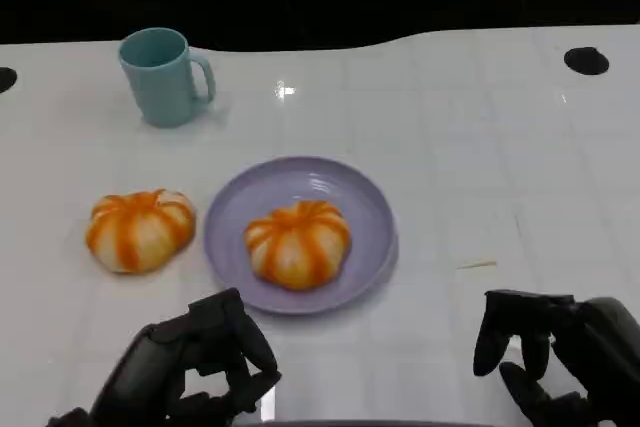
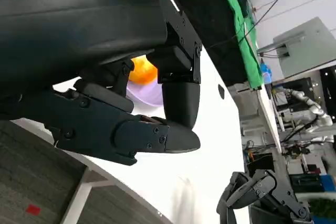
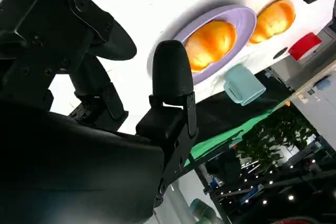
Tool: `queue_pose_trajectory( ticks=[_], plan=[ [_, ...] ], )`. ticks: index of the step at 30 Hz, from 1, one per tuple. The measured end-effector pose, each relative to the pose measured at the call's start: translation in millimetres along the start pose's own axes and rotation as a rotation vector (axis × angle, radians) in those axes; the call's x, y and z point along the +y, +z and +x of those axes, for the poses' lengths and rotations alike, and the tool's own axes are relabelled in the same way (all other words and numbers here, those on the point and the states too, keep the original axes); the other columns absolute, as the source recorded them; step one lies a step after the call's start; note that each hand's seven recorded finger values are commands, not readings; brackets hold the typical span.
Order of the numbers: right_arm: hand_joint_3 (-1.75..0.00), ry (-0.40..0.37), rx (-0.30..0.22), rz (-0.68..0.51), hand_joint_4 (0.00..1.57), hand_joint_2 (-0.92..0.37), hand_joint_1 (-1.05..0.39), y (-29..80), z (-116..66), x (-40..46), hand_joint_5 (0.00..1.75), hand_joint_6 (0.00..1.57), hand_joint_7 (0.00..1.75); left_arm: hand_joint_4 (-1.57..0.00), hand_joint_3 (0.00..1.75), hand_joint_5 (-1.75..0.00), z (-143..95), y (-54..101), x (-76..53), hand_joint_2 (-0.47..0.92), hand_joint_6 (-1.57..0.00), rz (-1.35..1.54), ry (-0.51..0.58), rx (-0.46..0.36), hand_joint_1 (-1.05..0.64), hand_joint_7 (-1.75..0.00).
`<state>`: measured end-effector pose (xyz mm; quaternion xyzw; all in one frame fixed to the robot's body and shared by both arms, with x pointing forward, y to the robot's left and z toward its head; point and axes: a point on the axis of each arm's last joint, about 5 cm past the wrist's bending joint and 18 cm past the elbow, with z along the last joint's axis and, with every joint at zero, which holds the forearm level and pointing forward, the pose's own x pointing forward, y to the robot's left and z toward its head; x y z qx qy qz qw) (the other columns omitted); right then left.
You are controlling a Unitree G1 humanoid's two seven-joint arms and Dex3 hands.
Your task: Grasp the bread from the table and place it into the plate.
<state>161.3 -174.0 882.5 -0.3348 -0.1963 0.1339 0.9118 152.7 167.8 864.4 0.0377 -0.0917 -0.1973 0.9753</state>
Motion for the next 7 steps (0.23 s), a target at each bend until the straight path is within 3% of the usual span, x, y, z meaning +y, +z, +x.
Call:
queue_pose_trajectory(
  ticks=[7],
  plan=[
    [-1.55,0.001,-0.002,-0.003,0.94,-0.11,0.05,0.1,0.0,0.1,1.75,0.80,1.49,-0.68,0.30,-1.75,-0.1,0.3,0.2,0.92,-0.62,0.004,0.000,-0.006,-0.56,-1.49]
  ],
)
